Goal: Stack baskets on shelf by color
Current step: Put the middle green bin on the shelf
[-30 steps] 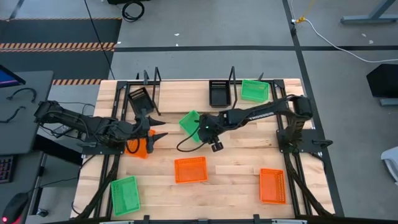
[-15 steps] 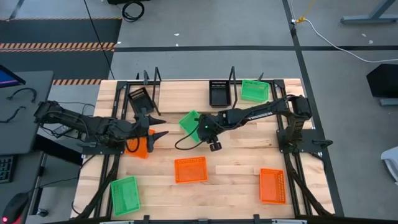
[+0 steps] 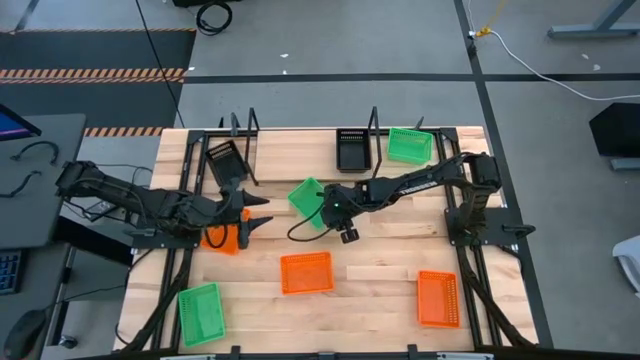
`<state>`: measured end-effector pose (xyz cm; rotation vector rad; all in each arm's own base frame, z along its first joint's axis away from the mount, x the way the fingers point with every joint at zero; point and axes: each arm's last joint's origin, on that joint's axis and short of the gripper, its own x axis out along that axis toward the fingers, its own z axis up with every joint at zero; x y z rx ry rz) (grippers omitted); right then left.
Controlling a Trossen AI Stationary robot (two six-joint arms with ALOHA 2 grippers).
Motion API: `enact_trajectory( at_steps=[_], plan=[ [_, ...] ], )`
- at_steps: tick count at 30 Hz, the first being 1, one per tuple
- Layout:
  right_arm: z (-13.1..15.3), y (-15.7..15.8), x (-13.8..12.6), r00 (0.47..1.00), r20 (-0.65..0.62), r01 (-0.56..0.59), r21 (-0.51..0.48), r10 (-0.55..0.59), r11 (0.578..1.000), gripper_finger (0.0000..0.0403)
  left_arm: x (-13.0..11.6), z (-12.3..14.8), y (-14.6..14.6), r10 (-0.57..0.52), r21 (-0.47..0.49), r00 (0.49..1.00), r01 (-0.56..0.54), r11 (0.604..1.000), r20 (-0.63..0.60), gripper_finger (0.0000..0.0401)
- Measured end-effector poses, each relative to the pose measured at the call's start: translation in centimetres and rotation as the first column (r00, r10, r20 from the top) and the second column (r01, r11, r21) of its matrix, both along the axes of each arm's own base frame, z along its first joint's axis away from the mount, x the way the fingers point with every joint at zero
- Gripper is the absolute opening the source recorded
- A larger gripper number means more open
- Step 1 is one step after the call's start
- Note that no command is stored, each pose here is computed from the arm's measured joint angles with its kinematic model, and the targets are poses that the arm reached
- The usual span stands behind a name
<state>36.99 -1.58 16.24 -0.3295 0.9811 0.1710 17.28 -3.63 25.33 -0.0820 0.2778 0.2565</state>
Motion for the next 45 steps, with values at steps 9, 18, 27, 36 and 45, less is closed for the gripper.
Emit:
enact_trajectory(
  at_steps=[9, 18, 27, 36, 45],
  plan=[
    [0.0, 0.1, 0.1, 1.000, 0.014, -0.008, -0.003, 0.008, 1.000, 0.0160, 0.0, 0.0, -0.1, -0.003, -0.001, 1.000, 0.003, 1.000, 0.003, 0.0231],
    [0.0, 0.2, 0.1, 1.000, 0.023, -0.016, 0.025, 0.015, 1.000, 0.0118, 0.0, 0.0, -0.1, -0.003, -0.002, 1.000, 0.003, 1.000, 0.003, 0.0231],
    [0.3, 1.1, 0.5, 0.992, 0.064, -0.112, 0.009, 0.111, 0.994, 0.0015, 0.0, 0.0, -0.1, -0.003, -0.003, 1.000, 0.003, 1.000, 0.004, 0.0231],
    [1.5, 1.7, 1.3, 0.982, 0.123, -0.143, -0.011, 0.144, 0.990, 0.0012, 0.0, 0.0, -0.1, -0.003, -0.004, 1.000, 0.003, 1.000, 0.005, 0.0231],
    [7.1, 2.3, 3.7, 0.972, 0.215, -0.083, -0.089, 0.101, 0.993, 0.0012, 0.0, 0.1, -0.1, -0.002, -0.009, 1.000, 0.002, 1.000, 0.007, 0.0231]
  ],
)
